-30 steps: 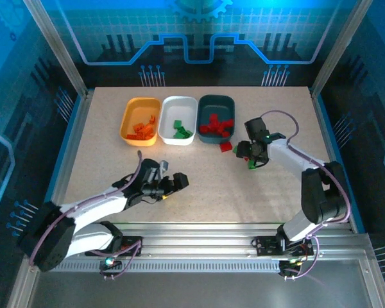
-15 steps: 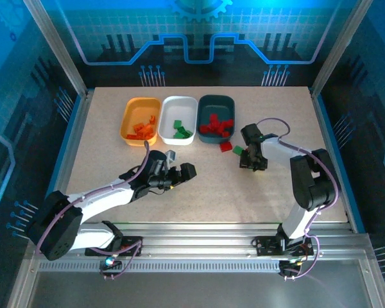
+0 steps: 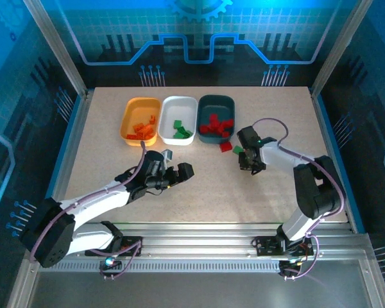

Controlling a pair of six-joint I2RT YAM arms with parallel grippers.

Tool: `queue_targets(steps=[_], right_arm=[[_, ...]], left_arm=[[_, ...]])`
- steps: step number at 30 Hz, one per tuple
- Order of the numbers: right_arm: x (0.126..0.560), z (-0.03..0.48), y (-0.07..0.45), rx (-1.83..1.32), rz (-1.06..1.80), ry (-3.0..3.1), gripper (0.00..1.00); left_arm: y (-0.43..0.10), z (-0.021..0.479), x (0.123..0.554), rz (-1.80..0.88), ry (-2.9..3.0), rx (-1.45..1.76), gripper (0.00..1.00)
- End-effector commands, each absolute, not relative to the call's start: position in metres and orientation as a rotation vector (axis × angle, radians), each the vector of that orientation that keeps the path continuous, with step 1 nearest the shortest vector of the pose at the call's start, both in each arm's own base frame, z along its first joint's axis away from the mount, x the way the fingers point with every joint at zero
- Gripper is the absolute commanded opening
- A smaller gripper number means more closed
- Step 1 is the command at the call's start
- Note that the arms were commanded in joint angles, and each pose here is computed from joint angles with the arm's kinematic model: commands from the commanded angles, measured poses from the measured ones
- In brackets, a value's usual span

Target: Sort the legos into containers by color

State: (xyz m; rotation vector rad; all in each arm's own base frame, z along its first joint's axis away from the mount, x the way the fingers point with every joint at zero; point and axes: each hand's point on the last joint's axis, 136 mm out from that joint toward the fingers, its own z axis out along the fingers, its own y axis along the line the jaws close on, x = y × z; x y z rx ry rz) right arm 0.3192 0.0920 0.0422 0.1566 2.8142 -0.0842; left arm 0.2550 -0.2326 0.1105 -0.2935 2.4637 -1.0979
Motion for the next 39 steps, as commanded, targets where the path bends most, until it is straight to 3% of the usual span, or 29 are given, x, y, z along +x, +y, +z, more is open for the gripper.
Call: queue_targets(steps=[1,9,14,19,24,29,33,39], right_arm=[[0.318,0.074,0.116,0.067,-0.044,2.736,0.26],[0.375,0.126,0.287,-0.308,0.285,2.513,0.27],[0.441,0.115,0.338,-0.321,0.263,2.488,0.27],[0.478,0.11,0.359,-0.323,0.254,2.516,0.32],[0.489,0.124,0.361,-0.348,0.207,2.509,0.53],[0.472,0.179,0.34,-0.304,0.223,2.399,0.56],[0.442,0.18,0.279,-0.245,0.104,2.386,0.56],[0.377,0.127,0.153,-0.163,-0.233,2.665,0.59]], left_arm=[[-0.209,0.112,0.258,-1.031,2.444,-0.343,0.99],[-0.079,0.085,0.272,-0.921,2.258,-1.084,0.99],[-0.093,0.078,0.262,-1.04,2.346,-1.031,0.99],[-0.097,0.079,0.255,-1.046,2.39,-0.97,0.99],[-0.099,0.084,0.259,-1.057,2.389,-0.924,0.99],[-0.108,0.087,0.264,-1.114,2.385,-0.887,0.99],[-0.124,0.089,0.263,-1.118,2.402,-0.8,0.99],[-0.171,0.088,0.257,-1.105,2.468,-0.569,0.99]])
